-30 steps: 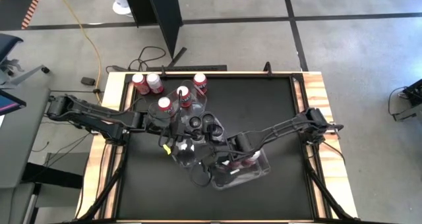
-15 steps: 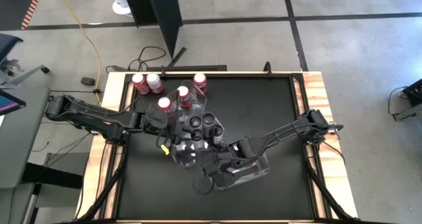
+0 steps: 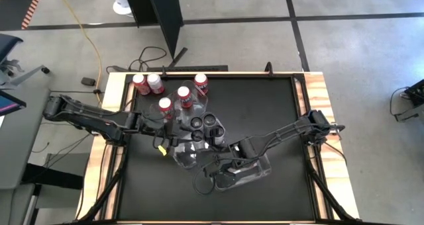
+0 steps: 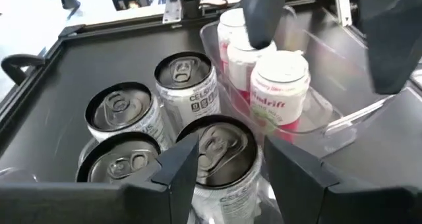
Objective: Sort soda cans
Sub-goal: Put the right orange soda can in the top left transparent bin
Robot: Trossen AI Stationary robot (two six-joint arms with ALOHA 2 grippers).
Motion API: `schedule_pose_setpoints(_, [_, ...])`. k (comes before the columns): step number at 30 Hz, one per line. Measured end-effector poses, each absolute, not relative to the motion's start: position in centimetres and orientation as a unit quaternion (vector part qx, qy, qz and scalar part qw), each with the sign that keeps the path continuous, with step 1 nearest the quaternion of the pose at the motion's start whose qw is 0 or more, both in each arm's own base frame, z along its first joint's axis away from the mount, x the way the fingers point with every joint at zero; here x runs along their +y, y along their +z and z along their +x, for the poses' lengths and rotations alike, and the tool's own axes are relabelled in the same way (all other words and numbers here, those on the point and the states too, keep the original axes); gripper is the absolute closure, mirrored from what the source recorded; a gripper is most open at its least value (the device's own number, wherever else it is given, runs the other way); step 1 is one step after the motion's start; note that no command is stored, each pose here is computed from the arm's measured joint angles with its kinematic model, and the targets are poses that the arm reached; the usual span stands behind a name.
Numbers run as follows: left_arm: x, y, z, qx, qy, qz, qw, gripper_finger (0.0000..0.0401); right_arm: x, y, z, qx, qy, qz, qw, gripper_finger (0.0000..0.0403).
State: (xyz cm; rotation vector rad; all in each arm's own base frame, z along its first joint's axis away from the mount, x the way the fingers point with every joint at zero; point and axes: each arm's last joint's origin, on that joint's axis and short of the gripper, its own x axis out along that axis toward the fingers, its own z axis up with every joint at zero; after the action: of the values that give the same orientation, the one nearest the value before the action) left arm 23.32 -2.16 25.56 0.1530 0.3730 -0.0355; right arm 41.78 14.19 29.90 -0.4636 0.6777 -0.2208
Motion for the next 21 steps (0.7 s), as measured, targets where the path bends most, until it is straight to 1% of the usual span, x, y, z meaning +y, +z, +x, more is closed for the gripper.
schedule_pose_setpoints(5, [-2.1,25.6,23.2,0.184,-0.017,0.078,0.980,0.0221,14.2,29.9,41.8,0.329,-0.107,-0.228,0.910,0.0006])
schedule_pose_setpoints(7, [-2.0,25.6,23.2,0.188,-0.003,0.092,0.978,0.0217,14.1,29.9,41.8,0.328,-0.119,-0.238,0.906,0.0006])
schedule_pose_setpoints(10, [-1.6,26.3,22.2,0.203,0.046,0.114,0.971,0.0214,14.0,30.0,41.7,0.328,-0.127,-0.252,0.901,0.0006])
schedule_pose_setpoints(15, [-0.6,29.2,19.8,0.170,0.124,0.127,0.969,0.0213,13.7,30.5,41.8,0.321,-0.108,-0.266,0.903,0.0006])
schedule_pose_setpoints(18, [0.8,30.3,18.0,0.160,0.211,0.124,0.956,0.0211,13.3,30.7,42.0,0.319,-0.105,-0.278,0.900,0.0006])
schedule_pose_setpoints(21, [2.7,31.0,16.6,0.166,0.284,0.096,0.939,0.0196,12.6,31.1,41.9,0.323,-0.100,-0.284,0.897,0.0006])
